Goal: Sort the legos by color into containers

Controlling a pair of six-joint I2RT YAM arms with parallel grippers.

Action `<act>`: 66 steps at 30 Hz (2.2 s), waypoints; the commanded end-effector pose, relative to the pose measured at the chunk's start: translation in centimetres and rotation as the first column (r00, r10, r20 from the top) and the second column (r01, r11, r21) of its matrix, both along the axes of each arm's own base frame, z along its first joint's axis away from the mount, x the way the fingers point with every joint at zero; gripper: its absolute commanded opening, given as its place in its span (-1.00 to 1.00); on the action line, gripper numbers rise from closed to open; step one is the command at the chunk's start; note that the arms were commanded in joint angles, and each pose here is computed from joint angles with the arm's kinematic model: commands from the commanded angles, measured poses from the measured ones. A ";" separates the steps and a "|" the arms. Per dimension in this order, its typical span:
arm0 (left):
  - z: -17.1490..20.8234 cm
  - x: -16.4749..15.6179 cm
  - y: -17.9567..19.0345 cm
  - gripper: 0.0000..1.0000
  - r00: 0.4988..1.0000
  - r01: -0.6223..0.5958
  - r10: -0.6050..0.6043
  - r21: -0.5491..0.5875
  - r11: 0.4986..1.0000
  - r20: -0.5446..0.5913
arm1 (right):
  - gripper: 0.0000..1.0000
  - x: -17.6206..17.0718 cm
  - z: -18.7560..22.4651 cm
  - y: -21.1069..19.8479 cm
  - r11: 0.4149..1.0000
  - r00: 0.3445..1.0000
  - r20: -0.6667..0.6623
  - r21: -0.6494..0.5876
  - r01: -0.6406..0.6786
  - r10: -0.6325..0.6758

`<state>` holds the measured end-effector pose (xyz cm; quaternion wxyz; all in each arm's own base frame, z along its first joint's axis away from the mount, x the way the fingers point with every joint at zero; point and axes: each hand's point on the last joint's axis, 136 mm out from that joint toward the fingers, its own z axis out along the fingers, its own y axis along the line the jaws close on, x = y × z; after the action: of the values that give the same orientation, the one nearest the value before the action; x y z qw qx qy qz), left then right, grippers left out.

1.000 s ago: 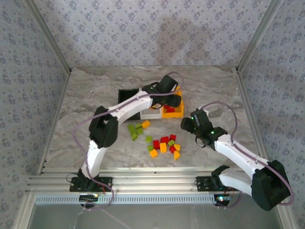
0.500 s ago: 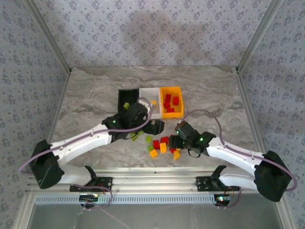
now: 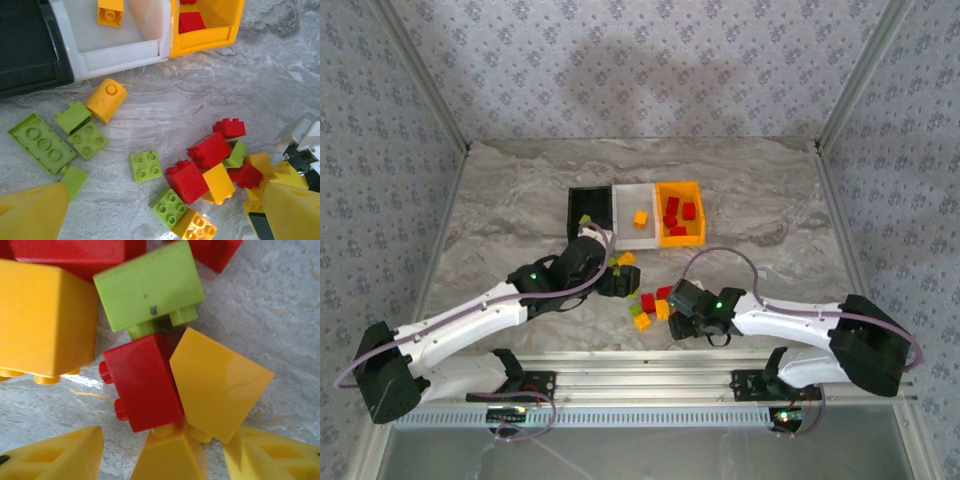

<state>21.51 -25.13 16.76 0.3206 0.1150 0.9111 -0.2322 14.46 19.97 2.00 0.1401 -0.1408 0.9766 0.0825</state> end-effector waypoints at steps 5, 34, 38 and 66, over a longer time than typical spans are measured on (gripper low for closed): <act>-0.3 0.0 1.1 0.99 0.999 -0.037 0.037 0.023 0.999 0.003 | -0.09 -0.4 -0.3 -0.3 1.000 1.000 0.000 -0.026 0.010 -0.010; -3.8 -0.7 7.5 1.00 0.982 -0.189 0.189 0.058 0.980 -0.003 | -0.37 25.4 11.0 11.8 0.989 0.956 0.278 0.134 0.058 -0.094; -4.0 -0.9 7.7 0.99 0.982 -0.189 0.190 0.056 0.980 -0.001 | -0.32 28.1 9.1 12.1 0.988 0.957 0.257 0.115 0.106 -0.133; -7.0 -6.9 -4.9 0.79 0.939 0.342 -0.325 0.214 0.915 -0.110 | 0.47 18.1 13.9 3.5 0.952 0.895 0.358 0.239 0.189 -0.268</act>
<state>15.72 -28.29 9.56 0.2351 0.2520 0.9219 -0.1767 32.95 25.03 15.88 0.3428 -0.0504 0.9278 0.1384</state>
